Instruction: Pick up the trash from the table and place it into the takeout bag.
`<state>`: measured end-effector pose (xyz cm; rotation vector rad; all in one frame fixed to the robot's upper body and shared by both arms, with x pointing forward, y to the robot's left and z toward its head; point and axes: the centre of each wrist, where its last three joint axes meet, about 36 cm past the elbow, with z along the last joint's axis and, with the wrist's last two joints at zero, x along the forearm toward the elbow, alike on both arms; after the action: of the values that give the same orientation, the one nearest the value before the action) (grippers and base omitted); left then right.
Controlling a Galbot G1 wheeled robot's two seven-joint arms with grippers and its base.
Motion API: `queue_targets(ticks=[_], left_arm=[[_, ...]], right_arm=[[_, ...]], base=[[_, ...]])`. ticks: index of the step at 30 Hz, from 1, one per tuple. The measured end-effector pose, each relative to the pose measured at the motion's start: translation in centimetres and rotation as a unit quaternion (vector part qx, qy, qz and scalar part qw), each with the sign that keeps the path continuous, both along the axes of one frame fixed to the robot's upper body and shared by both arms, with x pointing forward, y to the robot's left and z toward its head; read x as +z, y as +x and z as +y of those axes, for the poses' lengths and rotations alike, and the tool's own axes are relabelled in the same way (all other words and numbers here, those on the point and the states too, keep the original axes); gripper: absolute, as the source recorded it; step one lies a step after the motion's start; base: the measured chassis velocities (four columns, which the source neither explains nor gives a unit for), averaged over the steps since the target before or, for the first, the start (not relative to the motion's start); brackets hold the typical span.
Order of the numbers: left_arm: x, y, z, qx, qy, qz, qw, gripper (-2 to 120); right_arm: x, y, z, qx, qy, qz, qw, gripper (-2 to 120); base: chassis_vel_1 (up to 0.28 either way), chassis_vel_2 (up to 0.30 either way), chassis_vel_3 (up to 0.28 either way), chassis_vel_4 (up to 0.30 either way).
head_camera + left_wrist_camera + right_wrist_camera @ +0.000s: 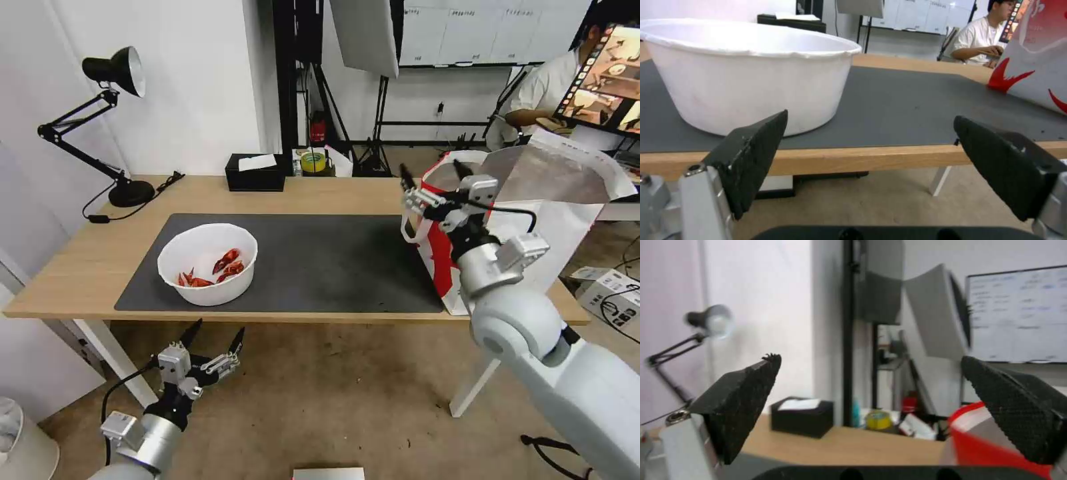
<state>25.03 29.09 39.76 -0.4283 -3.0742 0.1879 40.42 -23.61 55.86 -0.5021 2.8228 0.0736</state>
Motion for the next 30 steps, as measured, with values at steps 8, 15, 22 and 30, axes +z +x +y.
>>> queue_targets(ticks=[8, 15, 22, 30], left_arm=[[0.0, 0.0, 0.2, 0.001, 0.000, -0.006, 1.0000, 100], [-0.7, 0.3, 0.8, 0.000, 0.011, -0.009, 0.9999, 100], [-0.9, 0.3, 1.0, -0.001, 0.014, -0.010, 0.9999, 100], [-1.1, 0.3, 1.1, -0.001, 0.015, -0.010, 0.9998, 100]], right_arm=[[-1.7, -2.5, -0.4, 0.082, -0.010, 0.036, 0.996, 100], [-4.5, -4.3, -0.8, 0.100, -0.004, 0.075, 0.992, 100], [-8.4, -5.7, -1.5, 0.102, -0.012, 0.084, 0.991, 100], [-12.4, -7.8, -2.0, 0.078, -0.012, 0.082, 0.994, 100]], base=[[0.000, 0.000, 0.000, 0.000], [0.000, 0.000, 0.000, 0.000], [0.000, 0.000, 0.000, 0.000], [0.000, 0.000, 0.000, 0.000]])
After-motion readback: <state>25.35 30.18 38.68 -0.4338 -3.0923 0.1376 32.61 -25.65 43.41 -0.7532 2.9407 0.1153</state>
